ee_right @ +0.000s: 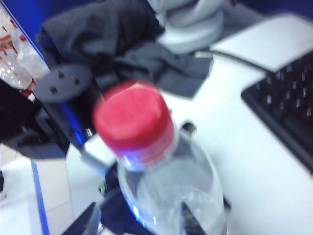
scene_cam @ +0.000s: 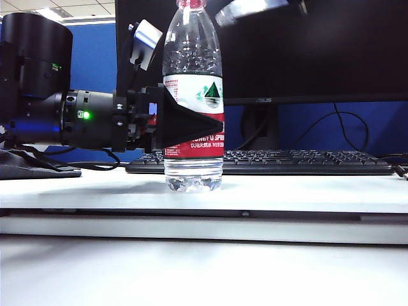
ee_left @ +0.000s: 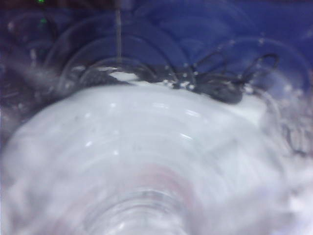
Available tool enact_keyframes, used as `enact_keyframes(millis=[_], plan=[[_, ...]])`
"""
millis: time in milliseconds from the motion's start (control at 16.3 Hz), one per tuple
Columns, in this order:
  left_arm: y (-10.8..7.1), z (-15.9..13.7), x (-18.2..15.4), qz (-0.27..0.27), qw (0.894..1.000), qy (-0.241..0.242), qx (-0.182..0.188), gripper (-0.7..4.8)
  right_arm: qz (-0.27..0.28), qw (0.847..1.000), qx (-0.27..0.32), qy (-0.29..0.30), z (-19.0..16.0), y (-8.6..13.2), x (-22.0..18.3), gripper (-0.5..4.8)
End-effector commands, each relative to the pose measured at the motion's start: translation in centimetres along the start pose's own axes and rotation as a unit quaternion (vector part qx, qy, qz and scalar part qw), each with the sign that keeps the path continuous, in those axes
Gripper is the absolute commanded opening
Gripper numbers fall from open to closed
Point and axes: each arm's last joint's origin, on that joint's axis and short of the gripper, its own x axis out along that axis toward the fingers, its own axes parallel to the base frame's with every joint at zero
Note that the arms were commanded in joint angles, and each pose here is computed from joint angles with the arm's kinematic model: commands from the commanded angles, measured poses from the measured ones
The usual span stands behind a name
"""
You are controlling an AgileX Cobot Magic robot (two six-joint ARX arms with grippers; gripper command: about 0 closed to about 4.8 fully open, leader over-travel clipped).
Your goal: Unscrew the cap from the plastic bottle on the table.
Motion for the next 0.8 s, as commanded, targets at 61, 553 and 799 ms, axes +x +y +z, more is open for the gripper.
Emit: enact_keyframes(millis=[61,553,799], plan=[[-0.1,-0.8,-0.1,0.003,0.999,0.024,-0.021,2.77,-0.024,0.999,0.01,-0.031,0.7,0.8,-0.8,2.26],[-0.1,-0.8,-0.1,0.004,0.999,0.026,-0.022,2.77,-0.245,0.955,-0.008,-0.165,2.4,7.1,1.3,2.53],[-0.1,-0.8,-0.1,0.004,0.999,0.026,-0.023,2.77,-0.249,0.952,0.01,-0.177,2.1,8.3,2.8,2.87]])
